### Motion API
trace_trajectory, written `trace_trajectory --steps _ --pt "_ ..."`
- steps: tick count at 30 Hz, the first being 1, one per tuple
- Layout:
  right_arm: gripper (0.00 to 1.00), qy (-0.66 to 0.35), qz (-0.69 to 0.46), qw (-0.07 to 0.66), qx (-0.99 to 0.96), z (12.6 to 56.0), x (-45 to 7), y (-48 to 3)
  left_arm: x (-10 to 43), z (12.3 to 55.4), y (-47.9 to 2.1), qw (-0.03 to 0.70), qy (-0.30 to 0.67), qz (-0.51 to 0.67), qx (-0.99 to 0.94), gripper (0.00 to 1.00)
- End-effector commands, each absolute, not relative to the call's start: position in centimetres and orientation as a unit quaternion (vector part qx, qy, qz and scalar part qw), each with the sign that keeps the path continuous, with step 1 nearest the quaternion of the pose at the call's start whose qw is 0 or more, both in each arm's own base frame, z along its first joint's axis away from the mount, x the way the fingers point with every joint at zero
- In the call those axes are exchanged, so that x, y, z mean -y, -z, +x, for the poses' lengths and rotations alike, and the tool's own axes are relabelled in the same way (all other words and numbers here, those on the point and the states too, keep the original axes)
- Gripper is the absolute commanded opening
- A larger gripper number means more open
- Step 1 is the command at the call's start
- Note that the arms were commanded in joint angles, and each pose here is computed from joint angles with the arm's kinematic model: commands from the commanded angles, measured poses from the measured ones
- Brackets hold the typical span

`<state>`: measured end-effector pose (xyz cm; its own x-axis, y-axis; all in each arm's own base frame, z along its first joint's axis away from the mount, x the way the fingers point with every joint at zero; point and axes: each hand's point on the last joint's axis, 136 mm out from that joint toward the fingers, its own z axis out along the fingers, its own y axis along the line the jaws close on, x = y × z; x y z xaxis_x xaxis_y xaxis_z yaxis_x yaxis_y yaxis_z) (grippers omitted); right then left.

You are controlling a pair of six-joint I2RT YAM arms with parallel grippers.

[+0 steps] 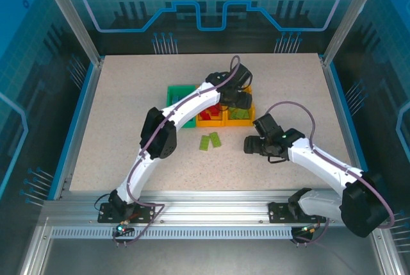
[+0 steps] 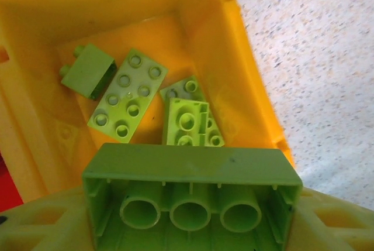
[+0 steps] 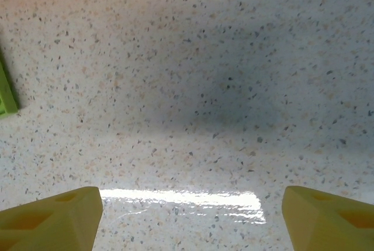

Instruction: Sort the legos into containers by color

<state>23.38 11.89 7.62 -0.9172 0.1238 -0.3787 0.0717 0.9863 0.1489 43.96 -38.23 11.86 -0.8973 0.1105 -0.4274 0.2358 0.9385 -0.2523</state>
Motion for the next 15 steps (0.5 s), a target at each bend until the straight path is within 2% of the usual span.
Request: trace_trajectory --steps 1,2,4,9,15 --pt "0.82 -0.063 0.054 0.201 -0.976 23.0 -12.2 -7.5 37.9 44.3 -12.9 0.199 0.169 0.084 -0.962 0.75" --pt "0.82 -0.062 0.049 0.2 -0.976 22.9 -12.4 -7.4 37.8 44.2 -13.0 0.197 0.17 0.082 -0.962 0.85" --pt "0.82 -0.061 0.04 0.205 -0.976 22.9 -12.8 -7.5 37.6 44.1 -13.6 0.199 0.171 0.079 -0.962 0.97" --pt "0.83 -0.071 -0.007 0.22 -0.973 23.2 -15.5 -7.8 36.1 43.8 -17.3 0.245 0.175 0.058 -0.952 0.99" --pt "0.83 -0.079 -0.05 0.22 -0.971 24.5 -20.3 -7.3 32.0 43.0 -21.4 0.277 0.175 0.023 -0.944 0.99"
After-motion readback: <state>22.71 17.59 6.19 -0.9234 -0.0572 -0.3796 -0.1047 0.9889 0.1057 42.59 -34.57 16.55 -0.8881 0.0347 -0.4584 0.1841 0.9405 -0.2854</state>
